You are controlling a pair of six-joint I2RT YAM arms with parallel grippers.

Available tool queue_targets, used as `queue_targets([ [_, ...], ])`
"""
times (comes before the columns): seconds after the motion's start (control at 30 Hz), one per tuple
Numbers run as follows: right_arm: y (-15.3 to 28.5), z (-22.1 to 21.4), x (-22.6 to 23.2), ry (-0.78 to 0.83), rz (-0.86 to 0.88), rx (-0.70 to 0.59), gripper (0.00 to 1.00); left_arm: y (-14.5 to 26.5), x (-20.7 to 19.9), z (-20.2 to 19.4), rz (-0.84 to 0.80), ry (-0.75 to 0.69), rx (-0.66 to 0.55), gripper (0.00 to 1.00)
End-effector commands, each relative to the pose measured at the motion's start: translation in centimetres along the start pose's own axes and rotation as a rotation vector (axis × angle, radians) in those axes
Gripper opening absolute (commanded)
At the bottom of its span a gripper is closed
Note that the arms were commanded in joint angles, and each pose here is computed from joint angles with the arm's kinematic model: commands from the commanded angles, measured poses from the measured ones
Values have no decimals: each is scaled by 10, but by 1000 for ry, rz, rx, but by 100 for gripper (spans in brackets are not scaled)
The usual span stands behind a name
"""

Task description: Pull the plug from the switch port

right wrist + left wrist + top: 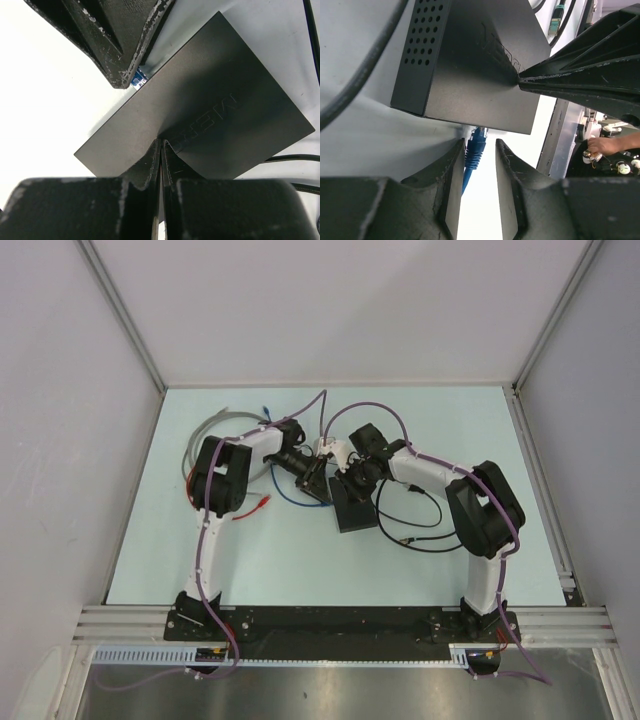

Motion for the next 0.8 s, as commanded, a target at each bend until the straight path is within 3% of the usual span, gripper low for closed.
queue_targets([
  [0.0, -23, -34, 1, -16, -4, 154, 4, -2, 0, 2, -39, -48, 4, 35],
  [0.77, -23, -34, 1, -10, -8, 154, 5, -18, 3, 8, 80, -13, 58, 33],
])
Point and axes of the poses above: each gripper's point midway between its finger pads, its own y axis back along the fingers, its own x axis along the line the jaws close on, z = x × y, the point moved 9 cm from there along y, back along the fingers, and after that the axes turned 1 degree about -y, right-handed, at the moved point
